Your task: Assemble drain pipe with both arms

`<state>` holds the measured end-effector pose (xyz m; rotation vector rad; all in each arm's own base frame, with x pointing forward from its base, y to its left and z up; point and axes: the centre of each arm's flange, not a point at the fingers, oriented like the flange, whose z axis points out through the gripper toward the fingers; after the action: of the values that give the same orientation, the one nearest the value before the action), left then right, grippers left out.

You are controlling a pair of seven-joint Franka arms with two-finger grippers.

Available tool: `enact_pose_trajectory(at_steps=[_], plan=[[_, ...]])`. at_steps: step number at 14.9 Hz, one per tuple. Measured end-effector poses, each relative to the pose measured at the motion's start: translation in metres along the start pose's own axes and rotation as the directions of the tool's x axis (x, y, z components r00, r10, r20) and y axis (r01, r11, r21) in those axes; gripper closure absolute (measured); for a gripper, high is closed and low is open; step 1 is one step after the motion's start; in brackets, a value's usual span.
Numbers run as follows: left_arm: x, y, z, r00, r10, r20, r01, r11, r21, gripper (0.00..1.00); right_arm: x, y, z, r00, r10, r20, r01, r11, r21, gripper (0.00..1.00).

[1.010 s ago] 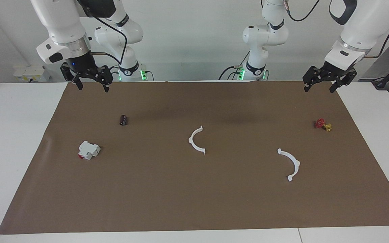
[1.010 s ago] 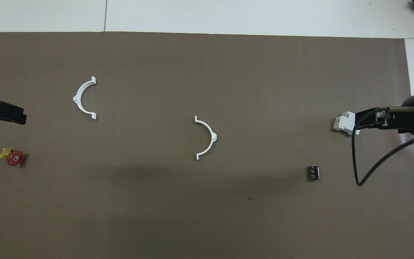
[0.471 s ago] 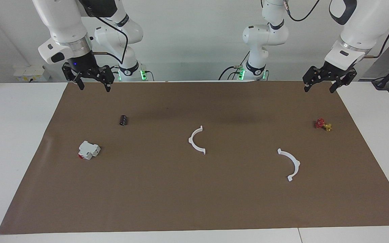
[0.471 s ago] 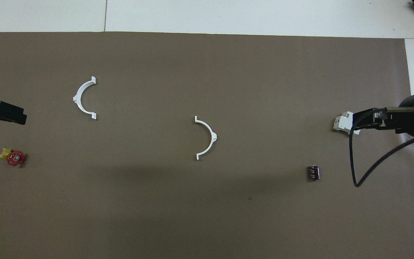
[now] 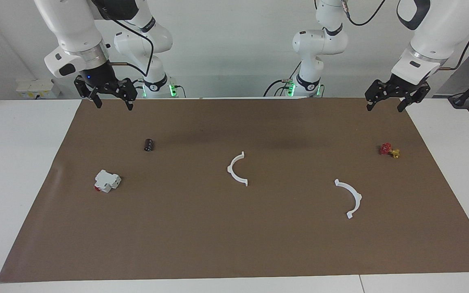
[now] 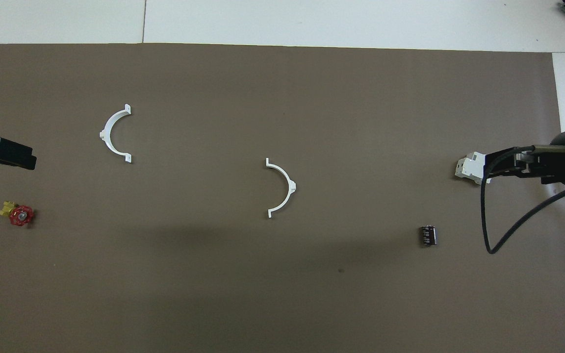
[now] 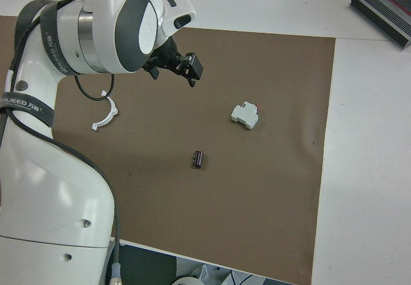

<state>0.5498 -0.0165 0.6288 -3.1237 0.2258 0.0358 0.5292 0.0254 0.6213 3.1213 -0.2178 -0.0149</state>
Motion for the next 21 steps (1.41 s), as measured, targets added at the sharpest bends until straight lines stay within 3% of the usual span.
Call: enact_pose_trajectory(at_steps=[21], plan=[[0.0, 0.0, 0.0, 1.0, 0.0, 0.0, 0.0, 1.0, 0.0, 0.0, -0.009, 0.011, -0.011, 1.0, 0.016, 0.012, -0.016, 1.0, -0.001, 0.0]])
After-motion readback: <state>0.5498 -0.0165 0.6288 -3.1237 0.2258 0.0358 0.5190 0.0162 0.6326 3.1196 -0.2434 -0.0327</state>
